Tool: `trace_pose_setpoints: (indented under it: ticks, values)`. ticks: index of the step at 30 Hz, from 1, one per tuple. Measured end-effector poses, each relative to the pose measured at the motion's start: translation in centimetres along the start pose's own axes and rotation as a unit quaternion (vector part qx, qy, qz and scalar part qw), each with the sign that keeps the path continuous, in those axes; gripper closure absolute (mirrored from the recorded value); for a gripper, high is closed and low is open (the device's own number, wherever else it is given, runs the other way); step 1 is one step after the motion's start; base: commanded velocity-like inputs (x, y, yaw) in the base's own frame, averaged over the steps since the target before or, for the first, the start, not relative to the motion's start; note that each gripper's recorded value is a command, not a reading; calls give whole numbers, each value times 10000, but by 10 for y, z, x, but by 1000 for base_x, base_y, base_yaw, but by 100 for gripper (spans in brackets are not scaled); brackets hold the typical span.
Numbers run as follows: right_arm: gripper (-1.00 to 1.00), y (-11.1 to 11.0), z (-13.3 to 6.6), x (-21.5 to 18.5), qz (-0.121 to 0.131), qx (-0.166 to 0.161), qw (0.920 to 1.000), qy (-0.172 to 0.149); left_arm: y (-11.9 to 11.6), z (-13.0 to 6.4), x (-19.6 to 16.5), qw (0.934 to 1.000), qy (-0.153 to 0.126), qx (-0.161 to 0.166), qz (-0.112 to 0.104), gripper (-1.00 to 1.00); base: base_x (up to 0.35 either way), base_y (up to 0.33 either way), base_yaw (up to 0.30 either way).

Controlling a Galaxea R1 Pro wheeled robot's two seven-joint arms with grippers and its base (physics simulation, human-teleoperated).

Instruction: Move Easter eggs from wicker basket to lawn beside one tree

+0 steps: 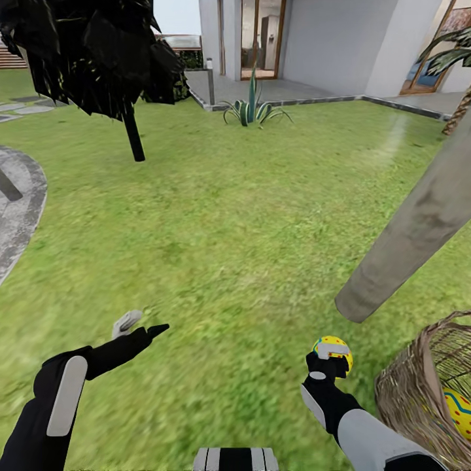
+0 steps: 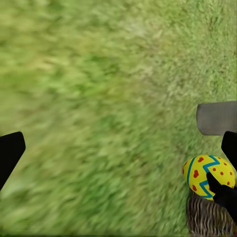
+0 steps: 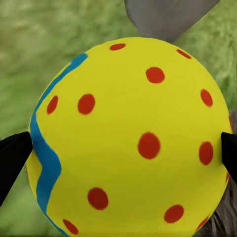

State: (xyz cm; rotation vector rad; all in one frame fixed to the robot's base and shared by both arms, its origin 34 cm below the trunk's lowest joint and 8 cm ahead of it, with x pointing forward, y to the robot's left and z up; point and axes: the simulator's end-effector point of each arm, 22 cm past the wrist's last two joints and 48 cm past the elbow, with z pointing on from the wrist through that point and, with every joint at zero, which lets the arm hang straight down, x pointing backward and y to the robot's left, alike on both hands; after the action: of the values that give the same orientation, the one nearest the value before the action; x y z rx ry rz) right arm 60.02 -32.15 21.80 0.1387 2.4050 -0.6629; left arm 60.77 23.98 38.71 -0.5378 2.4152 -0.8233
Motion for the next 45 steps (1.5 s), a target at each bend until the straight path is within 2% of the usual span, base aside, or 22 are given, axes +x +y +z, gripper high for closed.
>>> trace_pose_setpoints:
  ticks: [21,36,45]
  values:
    - [100,16,15,47,-190,-49,9992,356,33,25,25,9991,312,-221,-187,-100,0,0,0]
    - [100,18,14,46,-204,-84,9991,354,33,24,25,9991,307,-222,-192,-100,5,0,0]
    - [100,17,14,47,-212,-74,9991,354,33,24,25,9991,304,-224,-191,-100,273,51,0]
